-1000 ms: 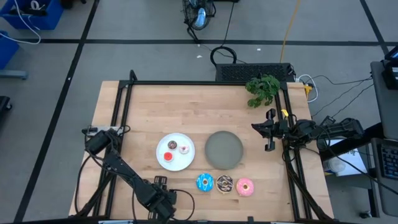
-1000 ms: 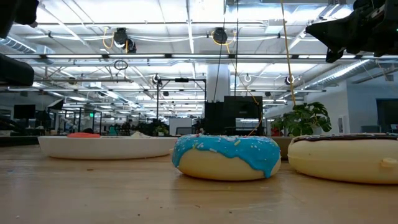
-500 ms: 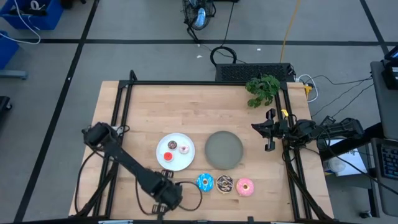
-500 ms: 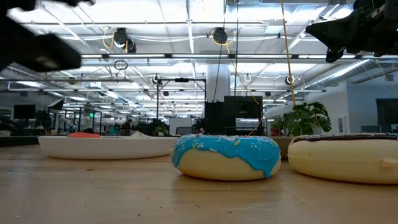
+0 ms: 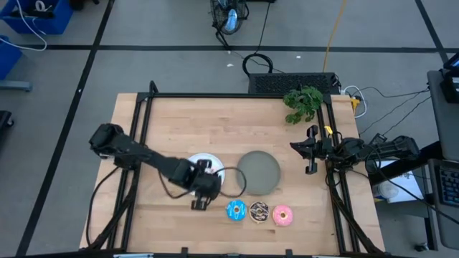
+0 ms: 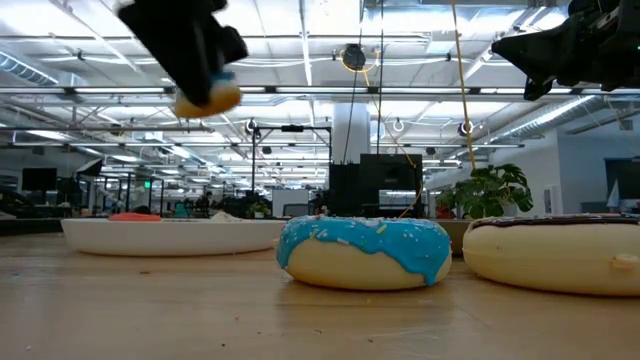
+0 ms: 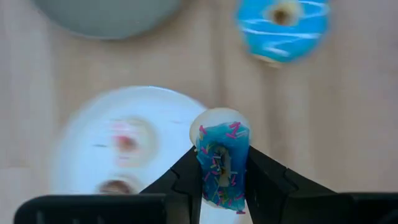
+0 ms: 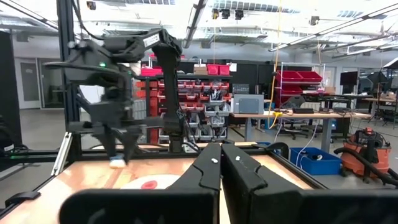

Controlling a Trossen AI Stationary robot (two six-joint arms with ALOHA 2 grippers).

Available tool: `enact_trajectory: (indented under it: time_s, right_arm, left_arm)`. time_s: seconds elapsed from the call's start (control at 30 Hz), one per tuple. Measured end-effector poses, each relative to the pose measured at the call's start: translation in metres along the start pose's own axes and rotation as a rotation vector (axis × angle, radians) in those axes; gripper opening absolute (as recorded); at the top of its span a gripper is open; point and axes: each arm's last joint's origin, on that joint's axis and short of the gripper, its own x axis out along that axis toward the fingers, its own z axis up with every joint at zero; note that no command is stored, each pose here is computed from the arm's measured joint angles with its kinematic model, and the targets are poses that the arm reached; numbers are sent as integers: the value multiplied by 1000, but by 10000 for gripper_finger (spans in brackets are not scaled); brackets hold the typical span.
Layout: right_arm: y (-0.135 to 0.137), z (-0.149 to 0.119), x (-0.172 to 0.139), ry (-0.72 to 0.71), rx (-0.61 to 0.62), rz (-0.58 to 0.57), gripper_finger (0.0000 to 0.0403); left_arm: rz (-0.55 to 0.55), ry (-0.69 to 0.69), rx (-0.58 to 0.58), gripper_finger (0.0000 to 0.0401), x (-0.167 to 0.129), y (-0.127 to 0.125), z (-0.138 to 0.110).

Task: Pick & Place donuts
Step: Put the small blue donut on the white plate, then put the big pink donut on the gray plate

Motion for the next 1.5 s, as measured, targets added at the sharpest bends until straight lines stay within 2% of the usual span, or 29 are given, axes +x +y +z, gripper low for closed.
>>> enact_trajectory:
  time_s: [0.23,0.4,0.6,0.9,1.03,1.3,1.5]
  right_arm:
    - [0,0,0,-3,-1,-1,0]
    - [0,1,0,-6,-4,-2,0]
    - [0,1,0,-8,0,-2,0]
    - [0,1,0,-6,1,-2,0]
    - [0,0,0,0,0,-1,0]
    - [0,0,0,0,-1,-1,0]
    - [0,0,0,0,-1,-2,0]
  left_arm:
    - [7,78,3,99,31,26,7]
    - [-30,196,27,99,60,24,2]
    - [-44,270,55,99,84,20,-2]
    - [-31,344,87,103,99,21,-8]
    - [-31,350,91,136,99,20,-9]
    - [-26,368,78,247,97,20,-10]
    - [-6,357,65,296,82,21,-7]
